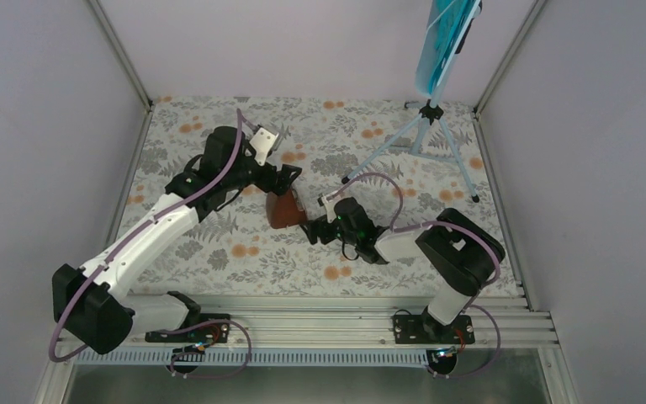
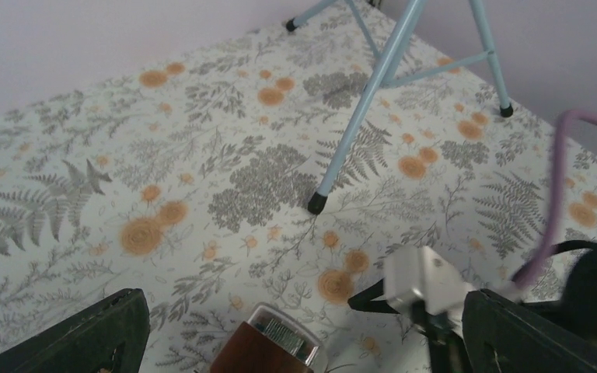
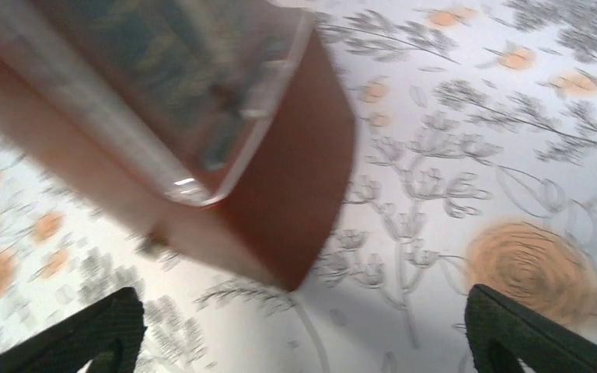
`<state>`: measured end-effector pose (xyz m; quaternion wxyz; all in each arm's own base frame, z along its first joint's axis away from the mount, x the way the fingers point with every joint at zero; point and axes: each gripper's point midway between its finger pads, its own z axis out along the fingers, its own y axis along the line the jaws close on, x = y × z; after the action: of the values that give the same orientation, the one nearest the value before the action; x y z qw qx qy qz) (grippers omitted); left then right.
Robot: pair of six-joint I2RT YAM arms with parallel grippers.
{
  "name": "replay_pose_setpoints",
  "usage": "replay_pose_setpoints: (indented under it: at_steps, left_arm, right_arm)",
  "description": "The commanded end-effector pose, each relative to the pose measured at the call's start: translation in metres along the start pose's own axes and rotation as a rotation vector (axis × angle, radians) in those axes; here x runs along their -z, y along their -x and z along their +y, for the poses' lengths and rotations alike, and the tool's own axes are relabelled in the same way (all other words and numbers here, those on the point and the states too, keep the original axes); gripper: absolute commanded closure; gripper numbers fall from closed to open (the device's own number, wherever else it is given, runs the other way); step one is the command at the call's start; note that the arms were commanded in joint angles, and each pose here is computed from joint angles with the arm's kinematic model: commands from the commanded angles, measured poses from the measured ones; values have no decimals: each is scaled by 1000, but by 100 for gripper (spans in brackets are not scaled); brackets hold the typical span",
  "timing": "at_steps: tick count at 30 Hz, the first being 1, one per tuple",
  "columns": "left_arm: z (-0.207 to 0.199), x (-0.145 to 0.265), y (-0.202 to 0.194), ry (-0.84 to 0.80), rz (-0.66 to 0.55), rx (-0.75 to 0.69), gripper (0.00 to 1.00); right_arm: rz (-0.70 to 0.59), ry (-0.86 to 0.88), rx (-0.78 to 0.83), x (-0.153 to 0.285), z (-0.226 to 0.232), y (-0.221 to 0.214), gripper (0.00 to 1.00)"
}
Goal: Pack up the instrument practice props
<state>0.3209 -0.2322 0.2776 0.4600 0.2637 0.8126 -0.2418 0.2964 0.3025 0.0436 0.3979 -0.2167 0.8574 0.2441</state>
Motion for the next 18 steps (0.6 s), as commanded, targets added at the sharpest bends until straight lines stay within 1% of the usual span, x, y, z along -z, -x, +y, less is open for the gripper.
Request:
replay_pose_setpoints:
  at_steps: [1,5,8,11,16,18]
  left_arm:
    - [9,-19,-22,-6,62,23,0]
    - [18,-28,-34,28,101,20,0]
    - [25,-31,-40,59,113,21,0]
    - [32,-40,-51,89,155,27,0]
    - [39,-50,-65,111,202,38,0]
    - [41,-53,-70,116,218,40,4]
  right_arm:
    - [-82,195,111,16,44,9,0]
    - [-91,173,156,5,51,7,0]
    - [-107,99,179,-5,47,7,0]
    - [-135,29,195,-11,41,8,0]
    - [-126,11,236,-23,39,0,0]
    - [-134,-2,243,-26,37,0,0]
